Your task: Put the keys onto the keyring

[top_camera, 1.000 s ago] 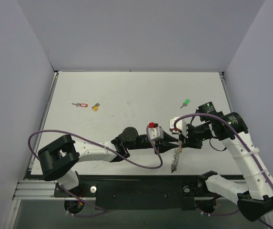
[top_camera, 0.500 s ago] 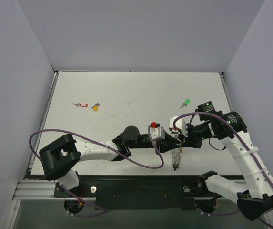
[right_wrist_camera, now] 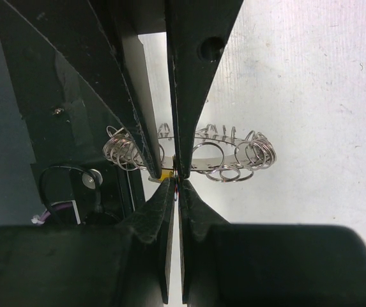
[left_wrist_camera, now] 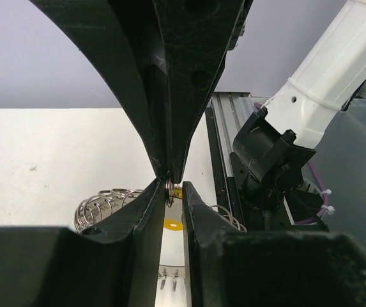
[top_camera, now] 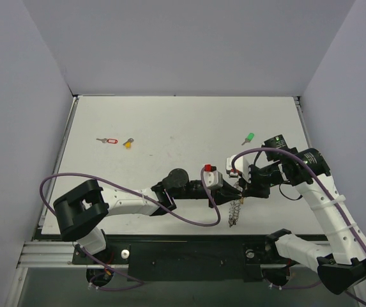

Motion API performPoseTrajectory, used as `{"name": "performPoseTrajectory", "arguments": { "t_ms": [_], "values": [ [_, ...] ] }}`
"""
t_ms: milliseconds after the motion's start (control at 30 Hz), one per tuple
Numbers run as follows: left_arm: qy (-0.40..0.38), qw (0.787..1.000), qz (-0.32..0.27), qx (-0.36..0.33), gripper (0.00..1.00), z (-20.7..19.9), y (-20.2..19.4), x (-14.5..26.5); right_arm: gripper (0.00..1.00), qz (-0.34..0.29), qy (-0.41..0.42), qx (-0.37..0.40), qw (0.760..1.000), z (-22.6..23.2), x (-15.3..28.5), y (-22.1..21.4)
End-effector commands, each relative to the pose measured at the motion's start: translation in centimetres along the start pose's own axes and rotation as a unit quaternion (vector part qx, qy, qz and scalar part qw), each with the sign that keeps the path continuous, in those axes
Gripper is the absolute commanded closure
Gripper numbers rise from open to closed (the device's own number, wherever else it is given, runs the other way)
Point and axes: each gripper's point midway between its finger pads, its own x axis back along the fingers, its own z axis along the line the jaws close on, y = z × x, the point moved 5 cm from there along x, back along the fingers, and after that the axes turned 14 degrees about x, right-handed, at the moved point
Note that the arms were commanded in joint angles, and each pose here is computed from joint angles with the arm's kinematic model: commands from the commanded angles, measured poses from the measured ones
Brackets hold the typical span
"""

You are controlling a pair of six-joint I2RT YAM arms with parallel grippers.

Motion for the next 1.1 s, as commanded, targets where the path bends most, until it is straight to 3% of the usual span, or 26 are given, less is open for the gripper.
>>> {"name": "performPoseTrajectory", "arguments": {
  "t_ms": [0, 100, 200, 333, 367, 400, 433, 500, 700, 733, 767, 833, 867, 967, 1067],
  "values": [
    [-0.014, 1.0, -0.012, -0.013, 0.75, -0.3, 1.5, -0.7, 1.0, -0.02, -0.006, -0.001, 1.0, -0.3, 0.6, 0.9],
    [-0.019, 1.0, -0.014, -0.015, 0.82, -0.5, 1.6, -0.8, 1.0, -0.02, -0.007, -0.001, 1.0, -0.3, 0.6, 0.9],
    [-0.027, 1.0, -0.009, -0.013, 1.0, -0.6, 1.5, -0.8, 1.0, -0.021, -0.007, -0.001, 1.0, -0.3, 0.6, 1.0],
    [-0.012, 1.0, -0.023, 0.008, 1.0, -0.4, 1.8, -0.5, 1.0, -0.025, -0.01, -0.007, 1.0, -0.4, 0.5, 1.1],
    [-0.01, 1.0, -0.027, 0.009, 1.0, -0.5, 1.9, -0.1, 0.96, -0.027, -0.014, -0.021, 0.999, -0.4, 0.6, 1.2],
    [-0.008, 0.999, -0.038, 0.005, 1.0, -0.5, 2.2, 0.1, 0.85, -0.035, -0.024, -0.023, 0.999, -0.8, 0.8, 1.6],
    [-0.006, 0.999, -0.044, 0.008, 1.0, -0.5, 2.6, 0.6, 0.68, -0.044, -0.03, -0.04, 0.998, -0.8, 1.0, 1.7],
    [-0.005, 0.998, -0.061, 0.012, 1.0, -0.6, 3.3, 1.6, 0.58, -0.063, -0.044, -0.058, 0.995, -1.1, 1.9, 2.3],
    [-0.029, 0.985, -0.165, 0.025, 1.0, -1.3, 7.9, 5.7, 0.43, -0.049, -0.093, -0.112, 0.988, -2.9, 5.2, 2.7],
    [-0.028, 0.985, -0.169, 0.029, 1.0, -1.2, 8.0, 6.1, 0.43, -0.04, -0.067, -0.139, 0.987, -3.6, 5.9, 3.1],
    [-0.026, 0.983, -0.179, 0.033, 1.0, -1.1, 8.7, 6.8, 0.32, -0.062, -0.049, -0.161, 0.984, -3.9, 6.5, 3.2],
    [-0.021, 0.983, -0.181, 0.033, 1.0, -1.1, 9.5, 7.3, 0.21, -0.105, 0.011, -0.207, 0.973, -4.6, 7.9, 4.2],
    [-0.021, 0.983, -0.178, 0.032, 1.0, -1.1, 9.6, 7.4, 0.21, -0.114, 0.017, -0.227, 0.967, -5.2, 7.7, 4.2],
    [-0.011, 0.984, -0.175, 0.035, 1.0, -1.2, 10.5, 7.7, 0.2, -0.152, 0.038, -0.154, 0.976, -4.0, 6.3, 4.1],
    [0.003, 0.984, -0.176, 0.038, 1.0, -1.0, 11.2, 8.0, 0.21, -0.222, 0.057, -0.149, 0.962, -4.0, 4.5, 4.7]
  ]
}}
